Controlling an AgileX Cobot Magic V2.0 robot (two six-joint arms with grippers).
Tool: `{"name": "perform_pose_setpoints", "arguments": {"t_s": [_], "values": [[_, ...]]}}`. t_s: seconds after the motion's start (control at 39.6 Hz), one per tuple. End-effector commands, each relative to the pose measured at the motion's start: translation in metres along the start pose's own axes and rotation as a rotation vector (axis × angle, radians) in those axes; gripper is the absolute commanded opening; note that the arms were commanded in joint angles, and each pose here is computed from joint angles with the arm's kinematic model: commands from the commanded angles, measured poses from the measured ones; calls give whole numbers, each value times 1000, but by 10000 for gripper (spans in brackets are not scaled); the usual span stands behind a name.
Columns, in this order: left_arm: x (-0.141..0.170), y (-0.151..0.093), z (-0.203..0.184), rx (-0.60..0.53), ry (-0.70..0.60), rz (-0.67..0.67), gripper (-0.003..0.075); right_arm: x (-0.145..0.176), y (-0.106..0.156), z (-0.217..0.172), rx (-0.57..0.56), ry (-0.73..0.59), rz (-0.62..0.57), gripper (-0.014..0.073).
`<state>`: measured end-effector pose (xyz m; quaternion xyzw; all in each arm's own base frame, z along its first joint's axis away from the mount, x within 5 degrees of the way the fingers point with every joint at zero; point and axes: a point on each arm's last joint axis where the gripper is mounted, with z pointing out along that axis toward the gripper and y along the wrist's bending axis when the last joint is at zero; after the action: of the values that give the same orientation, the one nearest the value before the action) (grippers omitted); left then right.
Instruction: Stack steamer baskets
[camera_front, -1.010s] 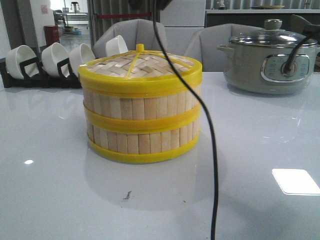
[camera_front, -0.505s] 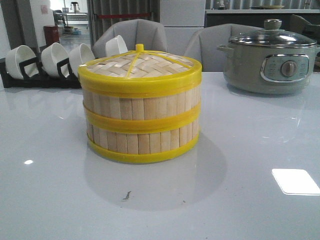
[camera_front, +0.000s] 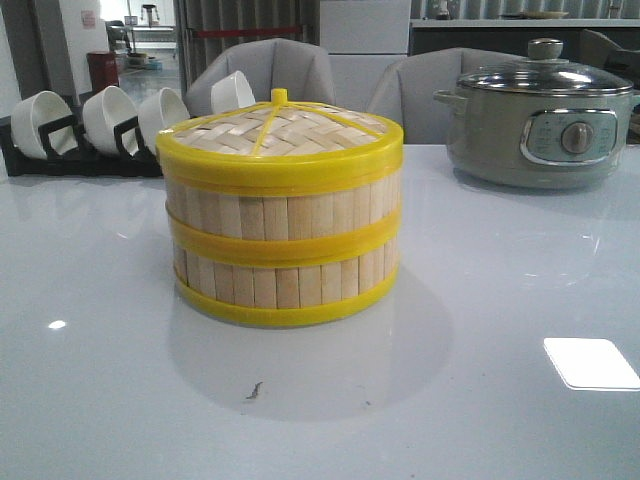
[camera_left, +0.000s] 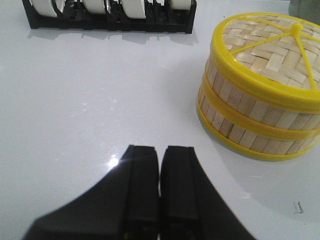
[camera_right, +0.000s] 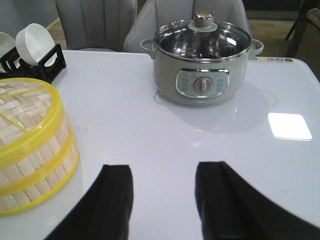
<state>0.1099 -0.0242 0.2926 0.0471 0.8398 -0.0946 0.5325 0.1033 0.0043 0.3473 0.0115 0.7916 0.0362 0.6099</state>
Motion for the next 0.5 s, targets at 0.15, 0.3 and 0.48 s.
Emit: {"name": "perform_pose_setpoints", "arguments": {"t_s": [0.15, 0.3, 0.48], "values": [[-16, -2, -4, 11, -109, -12, 87, 44, -8, -18, 63, -85, 8, 414], [-16, -2, -4, 11, -109, -12, 87, 75, -13, -15, 115, -44, 23, 414], [-16, -2, -4, 11, -109, -12, 87, 82, -15, -13, 132, -60, 26, 313]]}}
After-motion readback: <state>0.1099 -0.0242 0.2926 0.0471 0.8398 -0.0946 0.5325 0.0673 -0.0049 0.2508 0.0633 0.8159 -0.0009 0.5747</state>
